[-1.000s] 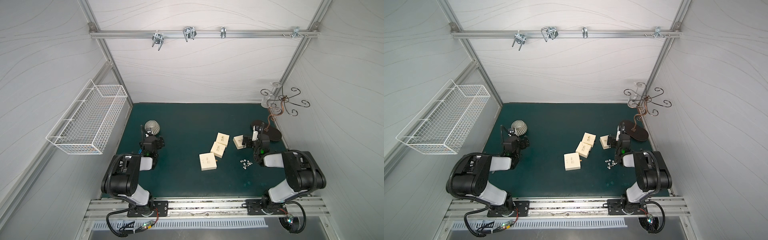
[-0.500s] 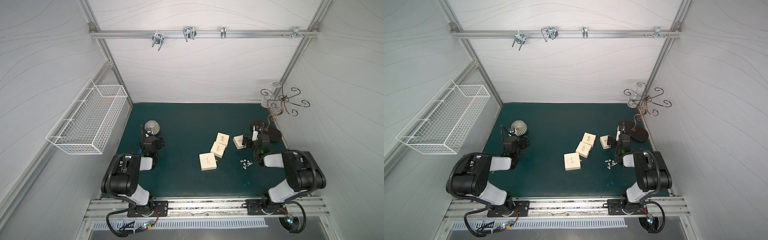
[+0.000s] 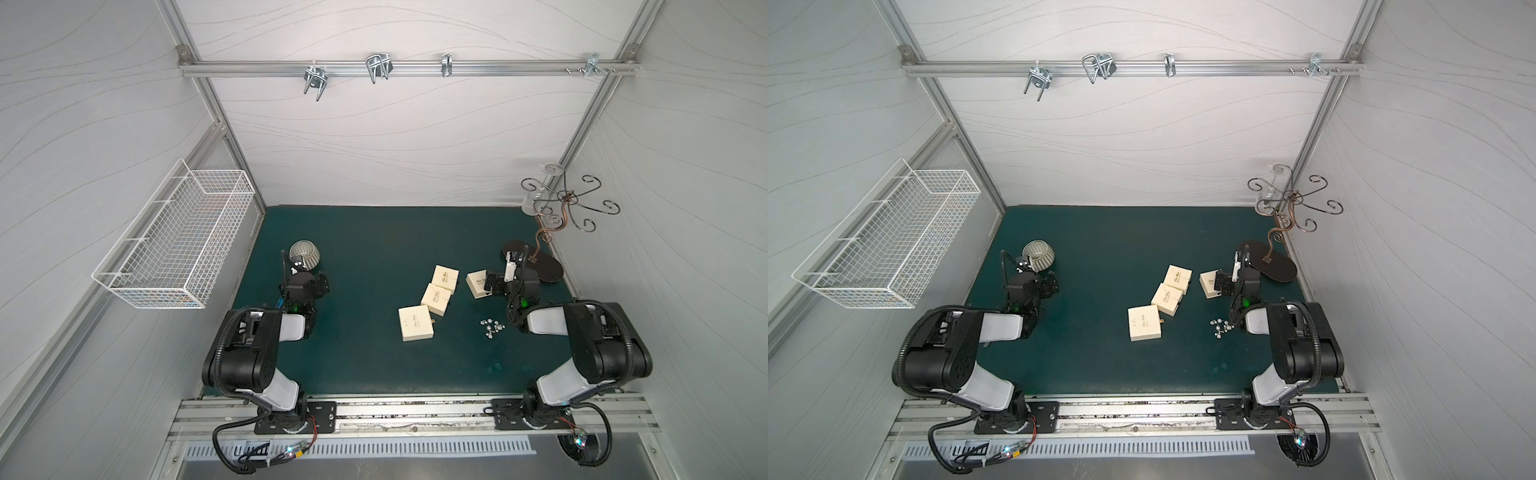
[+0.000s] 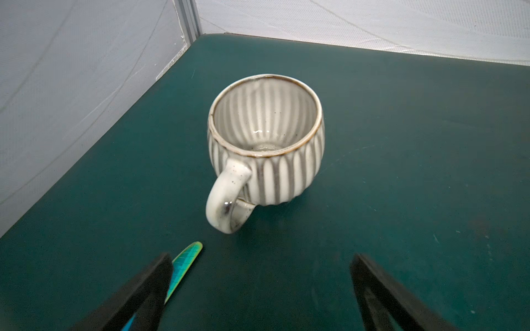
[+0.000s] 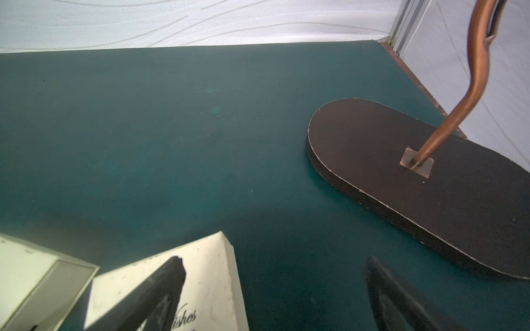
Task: Take out the earrings from the drawer-style jewelry box
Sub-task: Reset both arms
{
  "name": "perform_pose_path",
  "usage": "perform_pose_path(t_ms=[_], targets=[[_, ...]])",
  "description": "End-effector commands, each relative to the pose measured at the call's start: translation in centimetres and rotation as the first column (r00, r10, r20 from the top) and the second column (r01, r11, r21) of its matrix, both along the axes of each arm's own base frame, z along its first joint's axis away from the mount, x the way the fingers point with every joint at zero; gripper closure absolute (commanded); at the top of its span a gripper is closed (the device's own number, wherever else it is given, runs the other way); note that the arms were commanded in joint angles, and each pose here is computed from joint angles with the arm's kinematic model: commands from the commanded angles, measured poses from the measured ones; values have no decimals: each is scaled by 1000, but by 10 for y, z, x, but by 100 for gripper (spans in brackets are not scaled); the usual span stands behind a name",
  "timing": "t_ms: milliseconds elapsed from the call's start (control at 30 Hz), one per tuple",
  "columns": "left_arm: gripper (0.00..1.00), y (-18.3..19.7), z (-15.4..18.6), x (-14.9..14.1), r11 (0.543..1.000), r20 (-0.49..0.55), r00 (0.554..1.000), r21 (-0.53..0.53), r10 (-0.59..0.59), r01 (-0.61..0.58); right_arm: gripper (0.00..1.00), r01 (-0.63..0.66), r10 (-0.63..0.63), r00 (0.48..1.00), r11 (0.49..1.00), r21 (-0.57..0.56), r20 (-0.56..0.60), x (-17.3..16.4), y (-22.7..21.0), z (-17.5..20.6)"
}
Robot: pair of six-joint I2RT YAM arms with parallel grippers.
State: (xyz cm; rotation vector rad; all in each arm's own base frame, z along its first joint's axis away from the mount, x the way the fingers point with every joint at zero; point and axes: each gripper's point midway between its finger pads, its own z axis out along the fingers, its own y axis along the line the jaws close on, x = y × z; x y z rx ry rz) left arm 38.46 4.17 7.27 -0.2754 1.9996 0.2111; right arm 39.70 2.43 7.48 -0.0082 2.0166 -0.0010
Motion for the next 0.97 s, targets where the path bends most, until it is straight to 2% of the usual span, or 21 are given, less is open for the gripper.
perform_pose_path(t_ms=[0, 933], targets=[[0, 1, 20, 12, 1000, 72, 997, 4, -4, 4, 1, -11, 11, 999, 1000, 2, 30, 5, 3, 7], [0, 2, 20, 12, 1000, 68, 998, -5, -8, 8, 1, -10, 10, 999, 1000, 4, 30, 5, 3, 7]])
